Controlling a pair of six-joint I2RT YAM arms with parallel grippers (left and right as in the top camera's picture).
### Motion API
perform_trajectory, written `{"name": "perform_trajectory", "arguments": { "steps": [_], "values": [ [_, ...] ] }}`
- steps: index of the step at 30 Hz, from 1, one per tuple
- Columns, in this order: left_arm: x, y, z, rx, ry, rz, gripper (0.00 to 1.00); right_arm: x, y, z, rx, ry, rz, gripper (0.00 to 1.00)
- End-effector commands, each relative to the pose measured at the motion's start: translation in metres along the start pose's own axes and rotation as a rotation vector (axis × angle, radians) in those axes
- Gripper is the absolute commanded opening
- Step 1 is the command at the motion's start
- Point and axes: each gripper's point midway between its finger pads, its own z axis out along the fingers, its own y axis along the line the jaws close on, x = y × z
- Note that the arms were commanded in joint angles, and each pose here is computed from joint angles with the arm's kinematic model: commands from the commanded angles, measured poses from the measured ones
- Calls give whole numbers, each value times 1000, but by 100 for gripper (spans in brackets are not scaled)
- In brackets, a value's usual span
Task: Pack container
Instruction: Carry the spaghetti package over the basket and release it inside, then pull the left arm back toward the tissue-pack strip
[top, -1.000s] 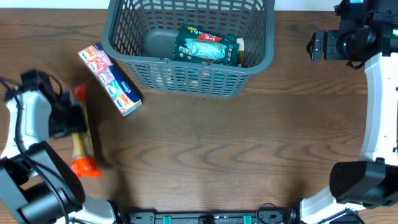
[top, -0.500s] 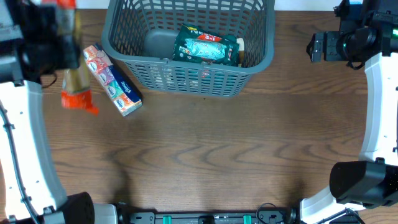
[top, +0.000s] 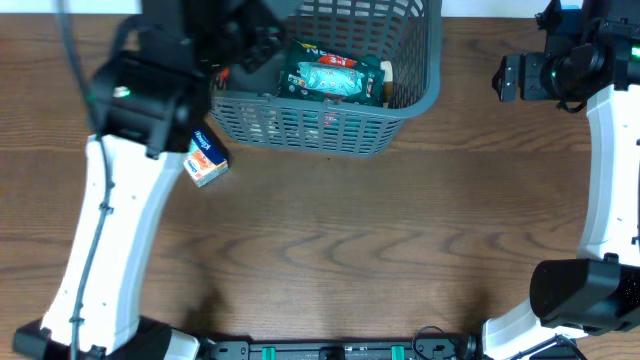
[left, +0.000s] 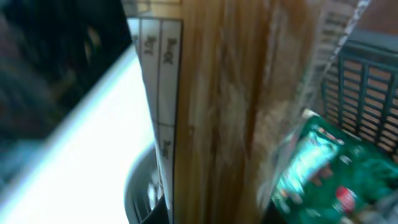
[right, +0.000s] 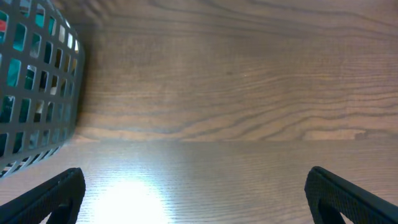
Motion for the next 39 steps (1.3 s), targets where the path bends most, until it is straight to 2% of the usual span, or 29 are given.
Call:
{"name": "perform_trajectory", "arguments": {
  "steps": [1, 4, 9, 14, 15, 16, 17, 19, 22, 24, 28, 31, 34, 39],
  "values": [
    [-15, 6, 15, -50, -20, 216, 6, 3, 0, 1, -5, 12, -12, 99],
    [-3, -7, 49, -8, 6, 234, 6, 5, 0, 1, -7, 22, -11, 99],
    [36, -34, 105, 85, 94, 227, 6, 7, 1, 1, -8, 30, -12, 99],
    [67, -57, 139, 155, 163, 195, 6, 10, 1, 1, -10, 41, -12, 99],
    [71, -60, 141, 162, 172, 182, 9, 11, 2, 1, -10, 44, -12, 99],
    [72, -61, 142, 165, 176, 174, 46, 11, 2, 1, -10, 46, -12, 99],
    [72, -60, 142, 163, 176, 164, 74, 11, 2, 1, -10, 46, -12, 99],
    [67, -57, 138, 150, 165, 156, 77, 11, 2, 1, -10, 46, -12, 99],
    [57, -49, 128, 127, 143, 158, 86, 11, 2, 1, -10, 46, -12, 99],
    [48, -41, 117, 100, 129, 161, 87, 11, 2, 1, -10, 46, -12, 99],
    [34, -6, 83, -47, 146, 111, 90, 11, 2, 1, -11, 47, -12, 99],
    [27, 28, 44, -192, 160, -21, 91, 12, 2, 1, -11, 48, -12, 99],
    [36, 59, -1, -344, 192, -241, 92, 12, 2, 1, -11, 49, -12, 99],
    [92, 89, -76, -542, 283, -721, 92, 12, 2, 1, -12, 52, -11, 99]
  ]
}}
